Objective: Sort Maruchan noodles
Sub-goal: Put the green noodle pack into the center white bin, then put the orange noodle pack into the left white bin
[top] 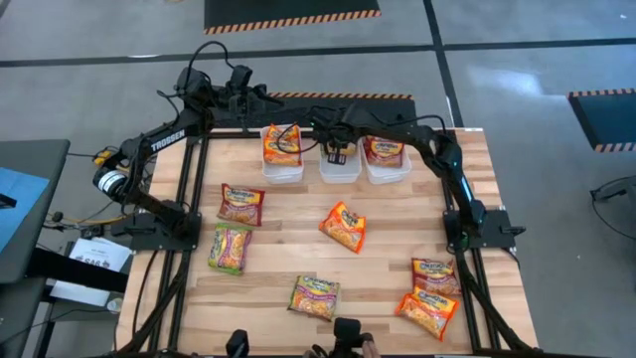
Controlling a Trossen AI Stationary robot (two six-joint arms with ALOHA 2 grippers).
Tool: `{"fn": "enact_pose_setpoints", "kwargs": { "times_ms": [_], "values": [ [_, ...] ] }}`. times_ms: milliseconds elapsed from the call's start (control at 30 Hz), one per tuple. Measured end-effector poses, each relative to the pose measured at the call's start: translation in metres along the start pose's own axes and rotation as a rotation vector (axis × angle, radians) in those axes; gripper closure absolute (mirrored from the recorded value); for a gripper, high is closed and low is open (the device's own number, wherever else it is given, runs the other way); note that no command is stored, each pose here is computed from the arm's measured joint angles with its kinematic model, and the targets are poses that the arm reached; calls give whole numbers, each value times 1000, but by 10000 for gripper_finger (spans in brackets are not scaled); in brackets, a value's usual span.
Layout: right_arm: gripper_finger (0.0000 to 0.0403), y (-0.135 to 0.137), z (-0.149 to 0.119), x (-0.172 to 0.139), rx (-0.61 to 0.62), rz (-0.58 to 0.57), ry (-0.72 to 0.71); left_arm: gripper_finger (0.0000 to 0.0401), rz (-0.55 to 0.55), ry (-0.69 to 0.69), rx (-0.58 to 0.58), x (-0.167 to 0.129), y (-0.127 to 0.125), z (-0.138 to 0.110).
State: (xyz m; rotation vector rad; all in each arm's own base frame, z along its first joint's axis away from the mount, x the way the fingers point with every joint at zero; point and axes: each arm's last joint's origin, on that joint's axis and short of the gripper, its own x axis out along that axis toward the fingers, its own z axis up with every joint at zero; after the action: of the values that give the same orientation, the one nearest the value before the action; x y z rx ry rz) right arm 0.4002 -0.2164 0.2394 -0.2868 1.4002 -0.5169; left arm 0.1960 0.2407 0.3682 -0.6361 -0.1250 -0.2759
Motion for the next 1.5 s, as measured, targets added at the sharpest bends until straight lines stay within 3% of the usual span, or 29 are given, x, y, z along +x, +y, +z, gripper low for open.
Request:
{"fn": "enact_pose_setpoints", "kwargs": {
  "times_ms": [200,400,767,1000,1200,1300,1500],
  "values": [
    [262,0,-1,-7,27,3,-5,264,-10,18,-2,0,0,-1],
    [228,-3,-10,-48,35,0,-41,264,-14,22,-19,0,-3,0],
    [227,-18,-60,-150,161,87,-117,264,-47,-7,61,-7,-51,10],
    [228,-24,-100,-204,286,267,-209,264,-13,-14,71,-8,-79,6],
    [228,-21,-131,-232,413,430,-172,264,29,59,18,-7,-95,-8],
    [228,-15,-142,-243,453,453,-147,264,52,116,11,-7,-104,-20],
    [228,12,-157,-248,472,548,-97,264,101,209,17,-8,-122,-45]
  ]
}}
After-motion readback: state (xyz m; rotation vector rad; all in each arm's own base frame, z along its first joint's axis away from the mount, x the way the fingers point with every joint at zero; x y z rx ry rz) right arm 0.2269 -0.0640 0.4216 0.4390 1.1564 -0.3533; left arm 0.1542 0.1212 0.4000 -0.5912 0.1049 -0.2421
